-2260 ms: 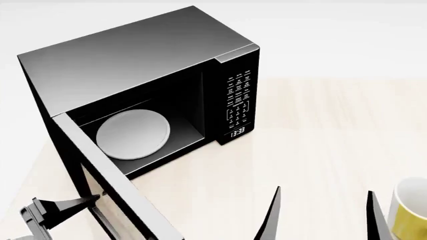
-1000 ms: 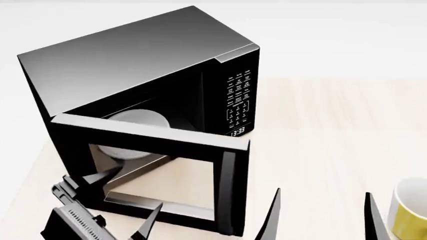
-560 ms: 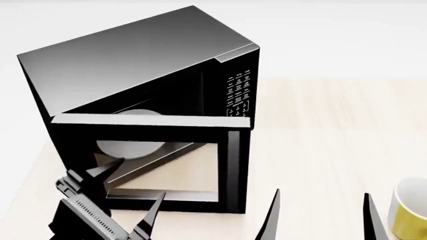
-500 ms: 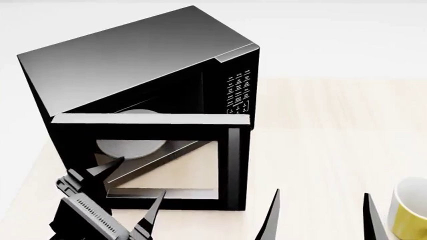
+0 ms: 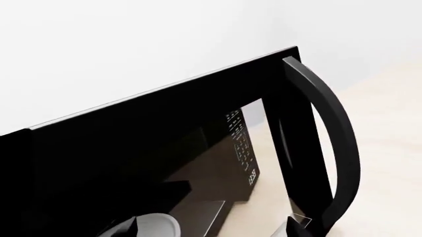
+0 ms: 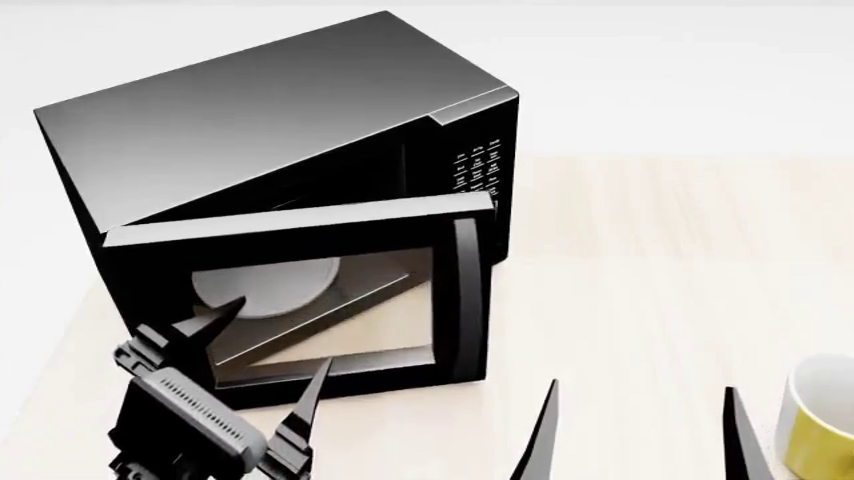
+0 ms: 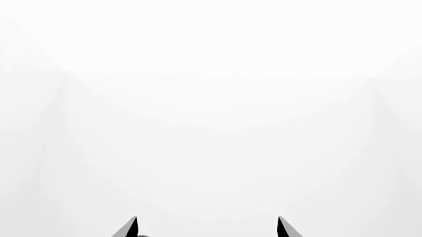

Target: Close the microwave.

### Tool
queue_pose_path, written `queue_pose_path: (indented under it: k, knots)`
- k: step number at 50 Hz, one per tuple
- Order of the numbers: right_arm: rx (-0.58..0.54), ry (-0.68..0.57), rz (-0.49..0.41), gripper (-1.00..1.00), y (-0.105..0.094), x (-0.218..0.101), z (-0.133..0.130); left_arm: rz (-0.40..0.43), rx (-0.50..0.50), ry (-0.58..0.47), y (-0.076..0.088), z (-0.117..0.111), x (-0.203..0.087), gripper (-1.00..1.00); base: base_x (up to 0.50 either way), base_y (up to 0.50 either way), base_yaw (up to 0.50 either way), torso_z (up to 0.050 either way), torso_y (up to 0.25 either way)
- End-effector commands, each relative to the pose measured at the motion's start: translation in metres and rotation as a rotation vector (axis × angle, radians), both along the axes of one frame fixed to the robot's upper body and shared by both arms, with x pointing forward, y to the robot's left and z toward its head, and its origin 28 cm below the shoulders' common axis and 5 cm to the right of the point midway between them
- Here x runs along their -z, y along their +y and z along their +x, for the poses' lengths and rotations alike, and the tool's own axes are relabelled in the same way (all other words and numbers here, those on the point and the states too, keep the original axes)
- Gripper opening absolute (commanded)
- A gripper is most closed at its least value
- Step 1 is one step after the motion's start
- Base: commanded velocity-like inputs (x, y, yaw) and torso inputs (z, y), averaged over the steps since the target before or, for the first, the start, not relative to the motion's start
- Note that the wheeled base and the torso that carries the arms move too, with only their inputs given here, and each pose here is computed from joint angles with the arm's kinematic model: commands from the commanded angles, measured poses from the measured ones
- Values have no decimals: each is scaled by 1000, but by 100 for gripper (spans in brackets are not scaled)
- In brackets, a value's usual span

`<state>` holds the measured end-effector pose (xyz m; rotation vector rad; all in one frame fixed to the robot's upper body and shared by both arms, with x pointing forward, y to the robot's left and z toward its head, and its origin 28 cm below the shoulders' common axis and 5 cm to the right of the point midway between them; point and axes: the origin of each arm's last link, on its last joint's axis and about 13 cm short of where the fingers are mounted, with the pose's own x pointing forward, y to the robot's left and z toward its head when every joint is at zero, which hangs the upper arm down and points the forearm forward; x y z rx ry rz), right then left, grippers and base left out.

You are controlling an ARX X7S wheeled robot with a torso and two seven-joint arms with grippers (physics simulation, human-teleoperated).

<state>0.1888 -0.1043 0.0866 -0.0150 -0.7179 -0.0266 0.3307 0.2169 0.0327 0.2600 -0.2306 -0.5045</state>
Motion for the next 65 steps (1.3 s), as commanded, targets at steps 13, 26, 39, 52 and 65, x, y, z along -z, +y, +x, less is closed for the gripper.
queue_pose_path:
  k: [13, 26, 39, 52, 65]
  knots:
    - [-3, 6, -14, 100, 0, 2, 1, -94, -117, -71, 1, 17, -17, 100, 0, 0, 0, 0, 1]
    - [-6, 9, -15, 100, 0, 2, 0, -108, -159, -74, -3, 26, -18, 100, 0, 0, 0, 1, 2]
    - [-5, 14, -13, 100, 0, 3, 1, -113, -185, -79, -5, 30, -18, 100, 0, 0, 0, 0, 2]
    - [-8, 18, -14, 100, 0, 4, 1, -129, -240, -97, -4, 32, -19, 100, 0, 0, 0, 1, 2]
    - [-14, 22, -16, 100, 2, 5, 0, -68, -196, 115, -2, -53, 9, 100, 0, 0, 0, 0, 1]
